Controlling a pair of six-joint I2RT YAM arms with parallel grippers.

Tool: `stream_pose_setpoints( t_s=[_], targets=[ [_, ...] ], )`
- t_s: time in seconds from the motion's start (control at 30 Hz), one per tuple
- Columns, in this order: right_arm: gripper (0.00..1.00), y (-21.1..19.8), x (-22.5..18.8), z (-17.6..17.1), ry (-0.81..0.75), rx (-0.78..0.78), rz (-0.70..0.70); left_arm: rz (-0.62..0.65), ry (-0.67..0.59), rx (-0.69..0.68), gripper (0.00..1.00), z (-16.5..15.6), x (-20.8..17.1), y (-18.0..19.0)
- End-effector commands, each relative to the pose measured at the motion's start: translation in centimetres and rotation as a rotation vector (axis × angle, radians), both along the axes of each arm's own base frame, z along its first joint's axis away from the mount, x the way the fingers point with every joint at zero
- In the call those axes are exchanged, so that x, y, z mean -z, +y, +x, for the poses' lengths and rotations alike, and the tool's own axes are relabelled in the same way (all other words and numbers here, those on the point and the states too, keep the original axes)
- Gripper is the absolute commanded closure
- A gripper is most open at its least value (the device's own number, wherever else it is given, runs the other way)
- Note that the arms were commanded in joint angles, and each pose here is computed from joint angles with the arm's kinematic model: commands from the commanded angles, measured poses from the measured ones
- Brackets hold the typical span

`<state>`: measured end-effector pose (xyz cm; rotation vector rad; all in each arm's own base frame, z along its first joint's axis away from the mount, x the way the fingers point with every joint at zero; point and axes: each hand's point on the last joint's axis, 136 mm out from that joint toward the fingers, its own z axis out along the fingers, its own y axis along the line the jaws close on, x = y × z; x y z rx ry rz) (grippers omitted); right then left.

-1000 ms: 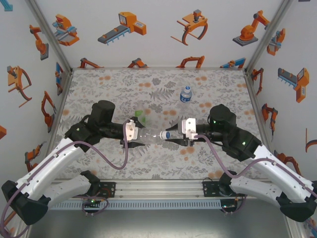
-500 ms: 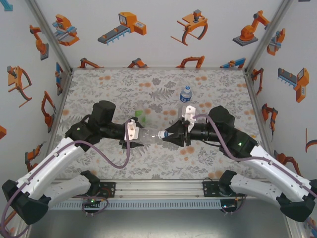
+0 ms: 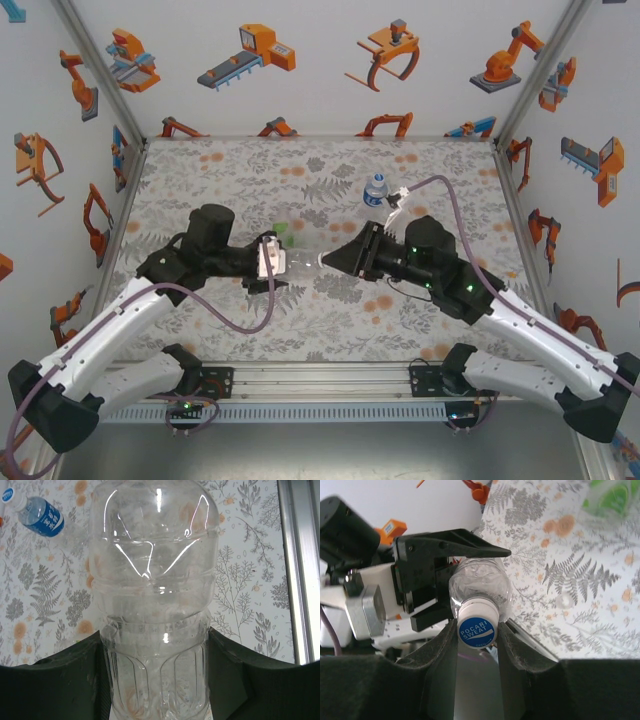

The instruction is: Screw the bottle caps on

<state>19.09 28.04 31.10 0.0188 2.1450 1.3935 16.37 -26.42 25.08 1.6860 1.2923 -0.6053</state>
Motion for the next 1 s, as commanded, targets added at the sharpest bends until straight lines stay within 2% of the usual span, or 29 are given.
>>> stream_pose_setpoints(
  t_s=[0.0, 0.1, 0.23, 0.3, 0.4, 0.5, 0.63, 0.8, 0.97],
  targets=[
    [0.9, 0.1, 1.9, 0.4, 0.163, 0.076, -0.02, -0.135, -0.061, 0.107, 1.0, -1.1, -3.3, -1.7],
    [0.82, 0.4, 1.6, 0.5, 0.142, 0.056, -0.026, -0.137, -0.061, 0.108, 1.0, -1.3, -3.3, -1.6],
    [0.6, -0.2, 0.4, 0.5, 0.049, 0.051, -0.037, -0.136, -0.059, 0.109, 1.0, -1.5, -3.3, -1.5],
    [0.49, -0.8, -1.2, 0.5, -0.05, 0.041, -0.047, -0.134, -0.057, 0.109, 1.0, -1.5, -3.2, -1.4],
    [0.41, -1.9, -3.8, 0.2, -0.21, 0.031, -0.083, -0.128, -0.05, 0.111, 1.0, -1.6, -3.2, -1.4],
    [0.38, -2.4, -6.3, -0.2, -0.372, -0.007, -0.12, -0.133, -0.047, 0.122, 1.0, -1.9, -3.3, -1.3],
    [0.4, -2.2, -8.6, -1.3, -0.601, -0.096, -0.171, -0.136, -0.042, 0.129, 1.0, -2.1, -3.5, -1.3],
    [0.42, -0.8, -10.5, -4.7, -0.978, -0.351, -0.235, -0.127, -0.023, 0.157, 1.0, -2.9, -3.7, -1.0],
    [0.41, 0.0, -10.1, -8.8, -1.298, -0.613, -0.229, -0.127, -0.001, 0.186, 1.0, -3.6, -3.7, -1.0]
  ],
)
